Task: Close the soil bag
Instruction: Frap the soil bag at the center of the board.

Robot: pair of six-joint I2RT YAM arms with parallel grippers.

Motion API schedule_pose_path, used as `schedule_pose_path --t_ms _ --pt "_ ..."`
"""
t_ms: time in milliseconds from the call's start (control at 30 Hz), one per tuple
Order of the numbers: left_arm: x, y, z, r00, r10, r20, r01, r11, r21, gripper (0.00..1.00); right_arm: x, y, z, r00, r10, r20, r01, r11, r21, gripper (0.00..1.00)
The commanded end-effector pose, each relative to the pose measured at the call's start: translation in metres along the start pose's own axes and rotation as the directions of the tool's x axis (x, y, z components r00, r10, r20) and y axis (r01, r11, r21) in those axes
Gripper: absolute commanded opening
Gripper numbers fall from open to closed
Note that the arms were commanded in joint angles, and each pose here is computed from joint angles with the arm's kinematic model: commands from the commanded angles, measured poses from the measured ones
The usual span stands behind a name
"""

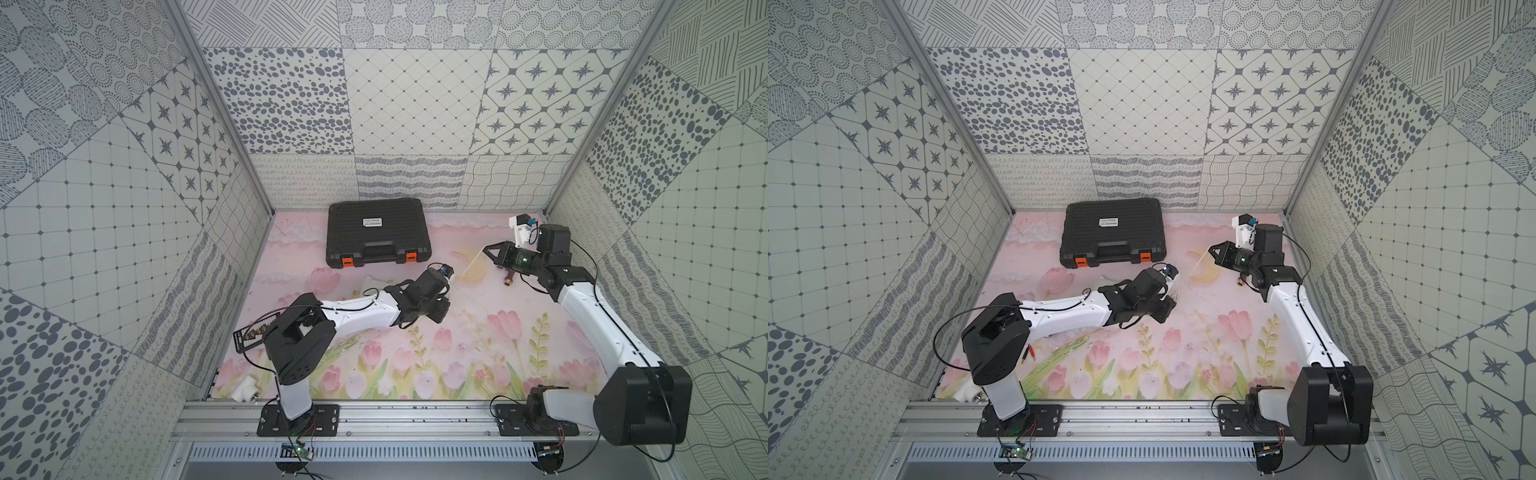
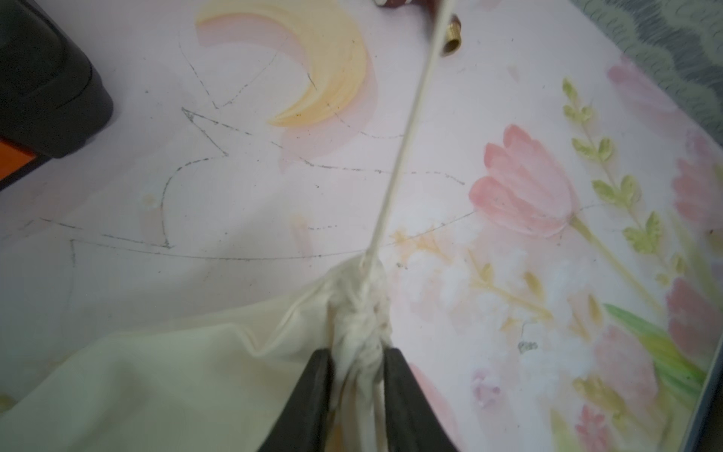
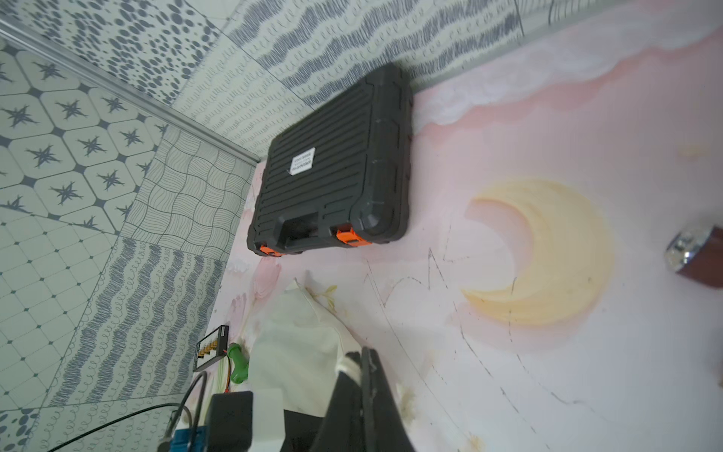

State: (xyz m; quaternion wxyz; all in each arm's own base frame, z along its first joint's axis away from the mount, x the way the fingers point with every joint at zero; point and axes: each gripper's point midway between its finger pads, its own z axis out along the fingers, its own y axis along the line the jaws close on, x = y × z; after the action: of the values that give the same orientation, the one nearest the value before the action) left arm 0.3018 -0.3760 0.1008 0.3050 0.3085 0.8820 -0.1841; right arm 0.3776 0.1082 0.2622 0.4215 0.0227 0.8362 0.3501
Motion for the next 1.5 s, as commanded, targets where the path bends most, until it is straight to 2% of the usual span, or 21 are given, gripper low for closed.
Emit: schedule_pose_path --t_ms 0,100,200,300,433,567,733,867,1000,1100,1133,1167,1367,1400,1467 --pt "0.072 0.027 -0.038 0.934 0.021 -0.357 -0.047 0.997 -0.064 0.37 -0.071 0.055 -0.034 0.919 -0.215 0.329 0.248 0.967 -0.059 0.0" --pt "0.027 0.028 -0.04 0.979 0.016 -0.203 -0.026 0.999 -0.047 0.45 -0.054 0.061 -0.031 0.928 -0.224 0.298 0.26 0.962 -0.085 0.0" --pt "-0.018 0.019 -0.052 0.999 0.034 -0.029 -0.034 0.999 0.012 0.57 -0.037 0.067 -0.028 0.936 -0.231 0.266 0.267 0.957 -0.11 0.0" --pt "-0.052 0.012 -0.069 0.992 0.052 0.111 -0.059 0.997 0.054 0.71 -0.026 0.074 -0.025 0.938 -0.246 0.243 0.283 0.951 -0.128 0.0" --pt "-0.091 0.006 -0.095 0.958 0.064 0.278 -0.097 0.99 0.106 0.81 -0.015 0.082 -0.019 0.94 -0.264 0.215 0.3 0.942 -0.153 0.0" --pt "-0.116 0.005 -0.098 0.943 0.051 0.33 -0.122 0.973 0.196 0.78 -0.008 0.092 -0.017 0.938 -0.278 0.205 0.315 0.933 -0.173 0.0" --pt "-0.119 -0.005 -0.069 0.952 0.072 0.297 -0.165 0.94 0.299 0.76 -0.009 0.101 -0.021 0.934 -0.287 0.214 0.327 0.927 -0.183 0.0" --pt "-0.126 -0.016 -0.059 0.941 0.072 0.33 -0.198 0.91 0.366 0.75 -0.012 0.107 -0.028 0.928 -0.296 0.227 0.339 0.923 -0.182 0.0" --pt "-0.138 -0.019 -0.049 0.935 0.078 0.346 -0.216 0.899 0.381 0.67 -0.014 0.111 -0.034 0.925 -0.297 0.239 0.344 0.92 -0.187 0.0" --pt "-0.142 -0.023 -0.038 0.938 0.087 0.336 -0.226 0.887 0.402 0.56 -0.015 0.113 -0.037 0.924 -0.295 0.244 0.344 0.919 -0.193 0.0" --pt "-0.143 -0.023 -0.034 0.94 0.09 0.33 -0.227 0.885 0.406 0.51 -0.015 0.114 -0.038 0.923 -0.295 0.247 0.346 0.918 -0.194 0.0" --pt "-0.141 -0.023 -0.028 0.944 0.094 0.317 -0.225 0.884 0.409 0.42 -0.015 0.114 -0.039 0.922 -0.297 0.25 0.348 0.918 -0.192 0.0" --pt "-0.103 -0.023 -0.01 0.969 0.084 0.234 -0.184 0.873 0.451 0.03 -0.026 0.119 -0.048 0.901 -0.329 0.282 0.383 0.91 -0.16 0.0" --pt "-0.094 -0.022 -0.009 0.973 0.082 0.217 -0.175 0.873 0.456 0.0 -0.031 0.12 -0.05 0.896 -0.336 0.291 0.39 0.909 -0.15 0.0" --pt "-0.069 -0.02 -0.007 0.984 0.079 0.161 -0.145 0.876 0.459 0.0 -0.041 0.121 -0.053 0.886 -0.345 0.31 0.399 0.908 -0.13 0.0"
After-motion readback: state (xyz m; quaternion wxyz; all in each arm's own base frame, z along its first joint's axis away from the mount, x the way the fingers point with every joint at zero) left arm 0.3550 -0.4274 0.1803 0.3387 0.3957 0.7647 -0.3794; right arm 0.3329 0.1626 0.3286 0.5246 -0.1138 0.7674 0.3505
